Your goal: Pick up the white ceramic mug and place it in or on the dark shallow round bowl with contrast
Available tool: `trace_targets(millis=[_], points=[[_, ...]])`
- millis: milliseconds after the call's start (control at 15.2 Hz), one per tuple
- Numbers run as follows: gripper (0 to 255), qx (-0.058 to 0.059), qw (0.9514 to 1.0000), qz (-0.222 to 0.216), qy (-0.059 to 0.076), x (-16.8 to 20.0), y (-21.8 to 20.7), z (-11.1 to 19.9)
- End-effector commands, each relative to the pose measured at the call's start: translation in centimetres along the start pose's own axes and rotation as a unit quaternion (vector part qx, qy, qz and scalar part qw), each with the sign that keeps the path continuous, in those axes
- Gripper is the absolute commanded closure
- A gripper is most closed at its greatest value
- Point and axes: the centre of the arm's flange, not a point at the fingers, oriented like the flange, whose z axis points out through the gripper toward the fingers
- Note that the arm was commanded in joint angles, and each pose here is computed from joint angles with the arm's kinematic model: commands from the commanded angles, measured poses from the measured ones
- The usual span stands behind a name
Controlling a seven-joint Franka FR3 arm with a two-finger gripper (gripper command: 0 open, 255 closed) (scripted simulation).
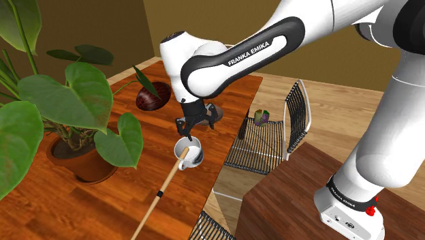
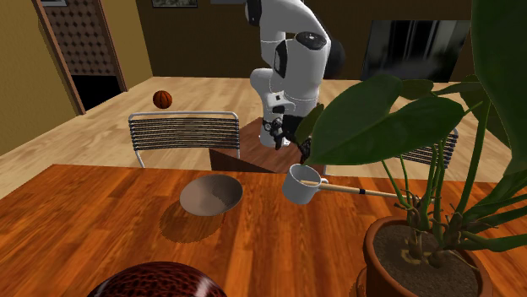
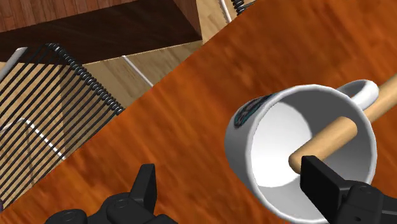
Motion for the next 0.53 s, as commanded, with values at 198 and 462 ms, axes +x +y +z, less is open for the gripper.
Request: trace_targets(millis=[198, 462], points=[[0, -0.004, 1.0, 0.008, -0.001, 0.6, -2.0, 2.4], [0, -0.004, 1.0, 0.008, -0.001, 0.6, -2.0, 4.5]])
